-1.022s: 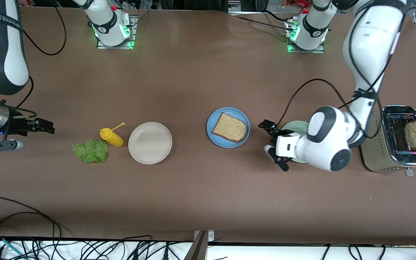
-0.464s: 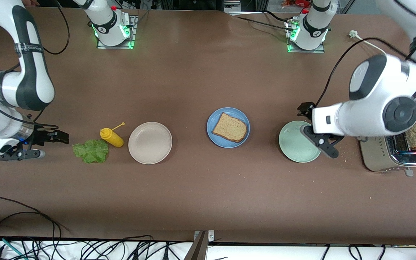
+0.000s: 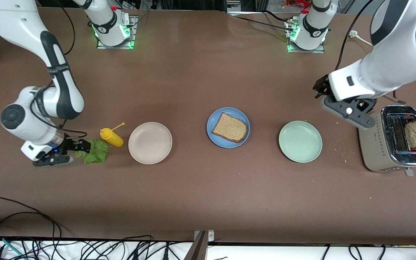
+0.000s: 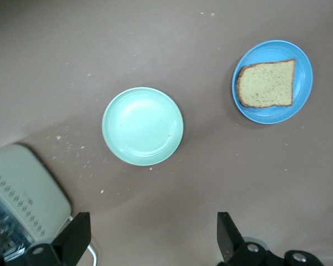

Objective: Make sandwich in blue plate with both arms
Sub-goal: 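Raise the left gripper toward the toaster while the right gripper reaches the lettuce, then grasp the green lettuce leaf with the right gripper and lift it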

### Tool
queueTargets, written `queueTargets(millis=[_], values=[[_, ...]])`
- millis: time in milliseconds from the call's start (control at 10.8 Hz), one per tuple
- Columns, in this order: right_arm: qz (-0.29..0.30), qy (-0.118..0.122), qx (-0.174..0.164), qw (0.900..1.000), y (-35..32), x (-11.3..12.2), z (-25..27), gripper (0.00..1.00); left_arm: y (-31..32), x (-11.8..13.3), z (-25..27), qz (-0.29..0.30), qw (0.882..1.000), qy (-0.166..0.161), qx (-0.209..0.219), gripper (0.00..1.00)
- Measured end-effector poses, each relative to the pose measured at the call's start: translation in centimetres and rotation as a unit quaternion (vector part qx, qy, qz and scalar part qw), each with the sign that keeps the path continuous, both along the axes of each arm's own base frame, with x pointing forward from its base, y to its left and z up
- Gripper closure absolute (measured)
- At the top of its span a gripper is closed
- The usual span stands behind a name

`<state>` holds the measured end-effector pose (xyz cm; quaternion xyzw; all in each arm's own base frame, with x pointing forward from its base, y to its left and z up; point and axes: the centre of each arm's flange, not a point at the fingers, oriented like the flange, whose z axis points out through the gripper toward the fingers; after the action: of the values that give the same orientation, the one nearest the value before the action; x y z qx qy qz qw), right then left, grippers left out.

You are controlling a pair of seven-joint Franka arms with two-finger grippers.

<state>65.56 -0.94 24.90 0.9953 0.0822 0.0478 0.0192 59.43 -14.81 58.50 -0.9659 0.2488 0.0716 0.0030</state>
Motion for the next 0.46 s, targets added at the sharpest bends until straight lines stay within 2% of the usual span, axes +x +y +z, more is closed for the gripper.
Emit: queueTargets(millis=[279, 464], values=[[0.003, -0.001, -0.002, 1.0, 0.3, -0.2, -3.4, 0.0, 4.7, -2.3, 3.0, 0.052, 0.997, -0.058, 0.014, 0.0], [0.003, -0.001, -0.003, 1.0, 0.2, -0.3, -4.5, 0.0, 5.5, -5.0, 2.2, 0.101, 0.993, -0.051, 0.019, 0.0]])
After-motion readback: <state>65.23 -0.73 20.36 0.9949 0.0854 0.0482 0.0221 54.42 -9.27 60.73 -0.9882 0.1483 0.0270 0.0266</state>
